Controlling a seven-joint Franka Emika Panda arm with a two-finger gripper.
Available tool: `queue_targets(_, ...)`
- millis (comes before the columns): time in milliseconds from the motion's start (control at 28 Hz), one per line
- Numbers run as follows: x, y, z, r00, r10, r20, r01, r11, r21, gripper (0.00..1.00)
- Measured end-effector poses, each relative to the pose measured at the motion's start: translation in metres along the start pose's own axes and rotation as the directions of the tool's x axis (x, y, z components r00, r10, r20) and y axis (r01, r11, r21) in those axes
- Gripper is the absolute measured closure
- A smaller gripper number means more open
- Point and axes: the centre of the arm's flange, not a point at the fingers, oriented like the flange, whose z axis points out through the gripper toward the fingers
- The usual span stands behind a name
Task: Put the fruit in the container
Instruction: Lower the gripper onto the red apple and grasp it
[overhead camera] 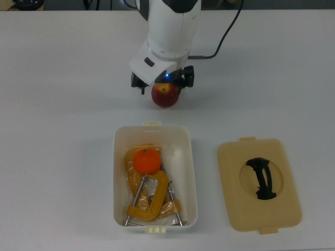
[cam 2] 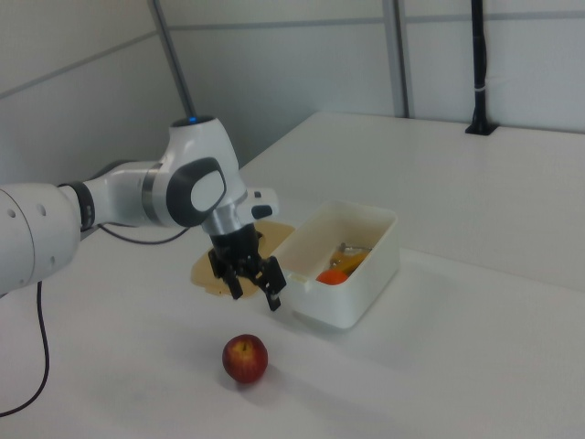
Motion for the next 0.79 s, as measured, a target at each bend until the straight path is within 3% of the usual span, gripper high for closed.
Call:
queue_targets(357, -0.015, -0.02, 0.058, 0.988, -0.108, 0.113, 0.11, 0.994, -0.013, 0.0)
queue_targets(786, -0.027, -0.029, 0.091, 0.977, -0.14, 0.159, 0.146, 0.989, -0.027, 0.0)
